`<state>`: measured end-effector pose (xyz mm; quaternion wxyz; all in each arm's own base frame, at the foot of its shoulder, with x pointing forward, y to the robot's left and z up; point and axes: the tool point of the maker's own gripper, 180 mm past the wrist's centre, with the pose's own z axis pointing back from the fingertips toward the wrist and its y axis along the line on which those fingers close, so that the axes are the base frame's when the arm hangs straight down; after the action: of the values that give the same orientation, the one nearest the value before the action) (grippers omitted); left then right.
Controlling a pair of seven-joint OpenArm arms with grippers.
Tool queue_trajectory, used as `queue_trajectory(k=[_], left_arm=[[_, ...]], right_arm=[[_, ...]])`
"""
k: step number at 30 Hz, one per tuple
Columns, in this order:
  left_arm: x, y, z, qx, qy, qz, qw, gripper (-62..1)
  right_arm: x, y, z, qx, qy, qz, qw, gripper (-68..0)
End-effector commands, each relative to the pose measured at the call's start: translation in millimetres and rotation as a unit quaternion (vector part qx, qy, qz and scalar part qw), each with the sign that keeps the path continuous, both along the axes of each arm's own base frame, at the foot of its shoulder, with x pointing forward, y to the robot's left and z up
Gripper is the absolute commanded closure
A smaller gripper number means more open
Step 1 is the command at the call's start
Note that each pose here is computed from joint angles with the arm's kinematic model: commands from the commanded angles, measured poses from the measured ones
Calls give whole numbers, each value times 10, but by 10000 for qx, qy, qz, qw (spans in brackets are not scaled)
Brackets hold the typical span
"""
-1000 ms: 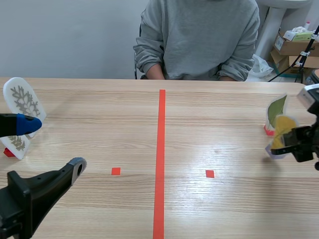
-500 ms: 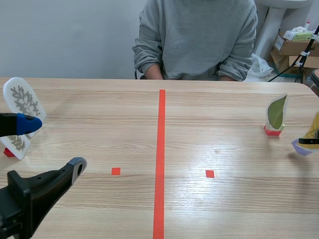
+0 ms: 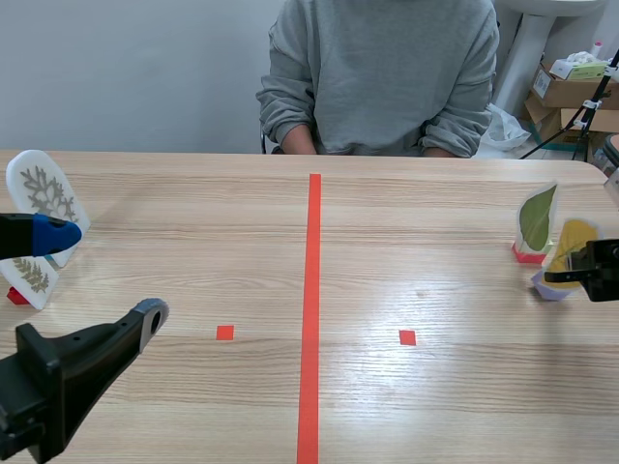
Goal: Do the leaf sorting experiment
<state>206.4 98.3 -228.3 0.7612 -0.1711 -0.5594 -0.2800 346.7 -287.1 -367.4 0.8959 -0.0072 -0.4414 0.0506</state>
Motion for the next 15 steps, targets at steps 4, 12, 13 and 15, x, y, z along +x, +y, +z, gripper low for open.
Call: queue_trajectory(k=[4, 12, 13, 15], left_arm=[[14, -22, 83, -99, -122, -14, 9999, -623], [14, -22, 83, -99, -122, -14, 9999, -623], [14, -22, 83, -99, -122, -14, 9999, -623], [14, -22, 83, -99, -122, -14, 9999, -623]], right_arm=[[78, -56, 143, -160, -197, -15, 9997, -76], [67, -77, 130, -255, -144, -8, 9996, -255], [67, -77, 129, -261, -141, -4, 9996, -298], [51, -92, 108, -363, -63, 22, 9993, -420]])
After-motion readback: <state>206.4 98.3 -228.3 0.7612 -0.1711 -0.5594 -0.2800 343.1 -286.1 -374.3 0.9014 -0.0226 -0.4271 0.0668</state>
